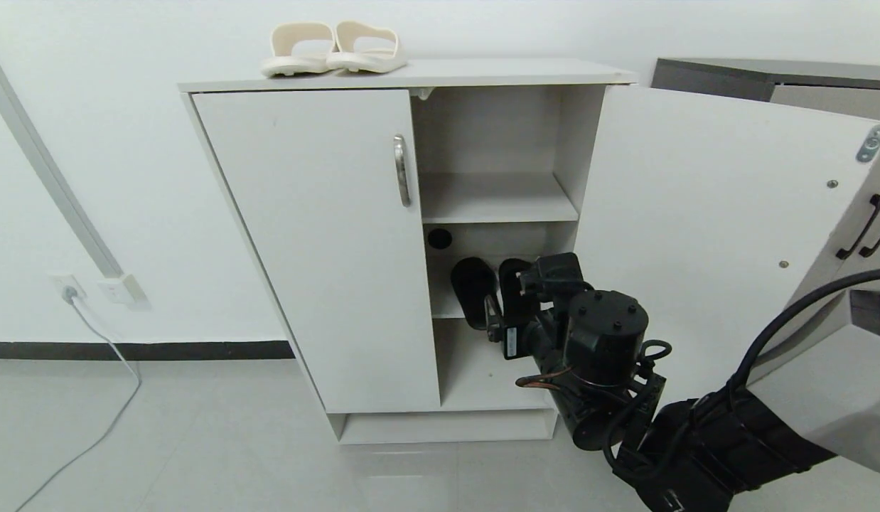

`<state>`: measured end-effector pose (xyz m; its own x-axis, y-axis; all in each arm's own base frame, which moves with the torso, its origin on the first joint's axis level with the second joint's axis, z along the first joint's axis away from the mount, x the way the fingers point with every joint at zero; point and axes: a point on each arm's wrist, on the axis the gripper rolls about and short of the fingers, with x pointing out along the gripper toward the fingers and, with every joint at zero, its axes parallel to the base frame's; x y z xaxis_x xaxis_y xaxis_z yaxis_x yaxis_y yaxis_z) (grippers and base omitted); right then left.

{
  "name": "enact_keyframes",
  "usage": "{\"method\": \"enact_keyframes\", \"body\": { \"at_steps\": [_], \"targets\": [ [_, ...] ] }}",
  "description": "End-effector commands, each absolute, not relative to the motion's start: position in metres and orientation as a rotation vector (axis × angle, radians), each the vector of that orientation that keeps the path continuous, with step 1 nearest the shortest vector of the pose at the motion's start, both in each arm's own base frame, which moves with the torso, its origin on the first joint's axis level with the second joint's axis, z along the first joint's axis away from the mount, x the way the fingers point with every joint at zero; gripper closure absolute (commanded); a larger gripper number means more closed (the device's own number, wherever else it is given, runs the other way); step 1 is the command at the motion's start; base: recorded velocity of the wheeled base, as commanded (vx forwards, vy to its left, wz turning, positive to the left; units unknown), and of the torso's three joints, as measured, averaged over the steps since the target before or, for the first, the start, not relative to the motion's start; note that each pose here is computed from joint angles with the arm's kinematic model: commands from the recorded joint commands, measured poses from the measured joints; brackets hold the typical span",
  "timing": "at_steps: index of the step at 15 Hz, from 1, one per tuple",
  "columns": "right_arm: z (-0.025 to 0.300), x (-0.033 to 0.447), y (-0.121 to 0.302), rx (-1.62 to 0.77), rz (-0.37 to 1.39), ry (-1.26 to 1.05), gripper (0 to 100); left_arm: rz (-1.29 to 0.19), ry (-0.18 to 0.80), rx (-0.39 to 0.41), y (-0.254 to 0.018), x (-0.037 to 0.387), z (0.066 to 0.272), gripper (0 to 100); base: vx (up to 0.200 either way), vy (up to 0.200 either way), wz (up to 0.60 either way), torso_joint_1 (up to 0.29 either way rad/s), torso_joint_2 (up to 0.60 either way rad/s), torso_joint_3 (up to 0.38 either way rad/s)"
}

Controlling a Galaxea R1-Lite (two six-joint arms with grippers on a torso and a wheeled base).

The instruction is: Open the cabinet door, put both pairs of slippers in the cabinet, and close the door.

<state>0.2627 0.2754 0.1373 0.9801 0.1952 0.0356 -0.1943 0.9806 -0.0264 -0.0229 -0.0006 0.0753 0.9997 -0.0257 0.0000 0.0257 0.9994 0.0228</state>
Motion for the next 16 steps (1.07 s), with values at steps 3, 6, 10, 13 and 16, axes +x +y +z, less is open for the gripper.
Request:
{"method": "enact_keyframes", "body": {
  "at_steps": [3, 6, 10, 13, 16],
  "targets": [
    [0.1347, 0.2620, 0.2742, -0.032, 0.200, -0.030, 0, -0.026, 0.001, 0.023, -0.0006, -0.0228, 0.0753, 100, 0.000, 0.067, 0.00, -0.002, 0.00, 0.062],
    [0.1334, 0.2615, 0.2744, -0.035, 0.202, -0.027, 0, -0.026, 0.001, 0.023, -0.0006, -0.0228, 0.0753, 100, 0.000, 0.200, 0.00, 0.004, 0.00, 0.020],
    [0.1318, 0.2609, 0.2730, -0.042, 0.200, -0.022, 0, -0.026, 0.001, 0.023, -0.0006, -0.0228, 0.0753, 100, 0.000, 0.200, 0.00, 0.006, 0.00, 0.004],
    [0.1309, 0.2605, 0.2726, -0.046, 0.202, -0.019, 0, -0.026, 0.001, 0.023, -0.0006, -0.0228, 0.0753, 100, 0.000, 0.200, 0.00, -0.002, 0.00, 0.002],
    [0.1287, 0.2599, 0.2724, -0.052, 0.221, -0.015, 0, -0.026, 0.001, 0.023, -0.0006, -0.0228, 0.0753, 100, 0.000, 0.200, 0.00, 0.002, 0.00, 0.002]
  ]
}}
